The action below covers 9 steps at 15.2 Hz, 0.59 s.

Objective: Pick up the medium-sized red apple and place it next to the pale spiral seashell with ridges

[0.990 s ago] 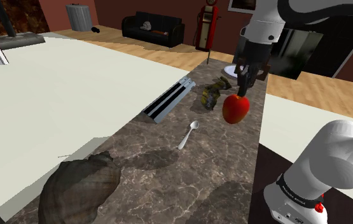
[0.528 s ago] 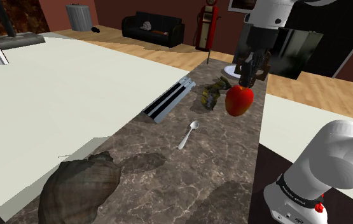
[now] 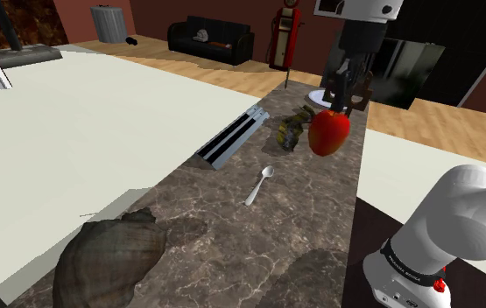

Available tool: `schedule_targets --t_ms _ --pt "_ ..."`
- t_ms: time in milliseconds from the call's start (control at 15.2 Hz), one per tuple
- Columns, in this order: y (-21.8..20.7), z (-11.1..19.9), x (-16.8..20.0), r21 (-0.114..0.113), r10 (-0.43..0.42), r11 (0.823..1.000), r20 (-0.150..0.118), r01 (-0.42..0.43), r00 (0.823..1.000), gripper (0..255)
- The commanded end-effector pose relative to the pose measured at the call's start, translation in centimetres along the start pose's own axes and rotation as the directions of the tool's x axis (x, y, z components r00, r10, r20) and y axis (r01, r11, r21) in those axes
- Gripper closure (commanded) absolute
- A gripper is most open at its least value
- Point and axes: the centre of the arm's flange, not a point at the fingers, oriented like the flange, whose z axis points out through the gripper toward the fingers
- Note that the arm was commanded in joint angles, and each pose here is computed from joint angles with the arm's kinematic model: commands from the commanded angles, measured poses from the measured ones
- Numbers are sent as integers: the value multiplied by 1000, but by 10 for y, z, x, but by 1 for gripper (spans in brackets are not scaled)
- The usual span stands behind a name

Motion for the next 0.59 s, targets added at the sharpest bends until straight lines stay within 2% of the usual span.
schedule_targets --t_ms 0,528 --pt "-24 3 -1 0 1 1000 0 -1 1000 255" --pt "-129 11 -3 0 1 1000 0 -1 1000 255"
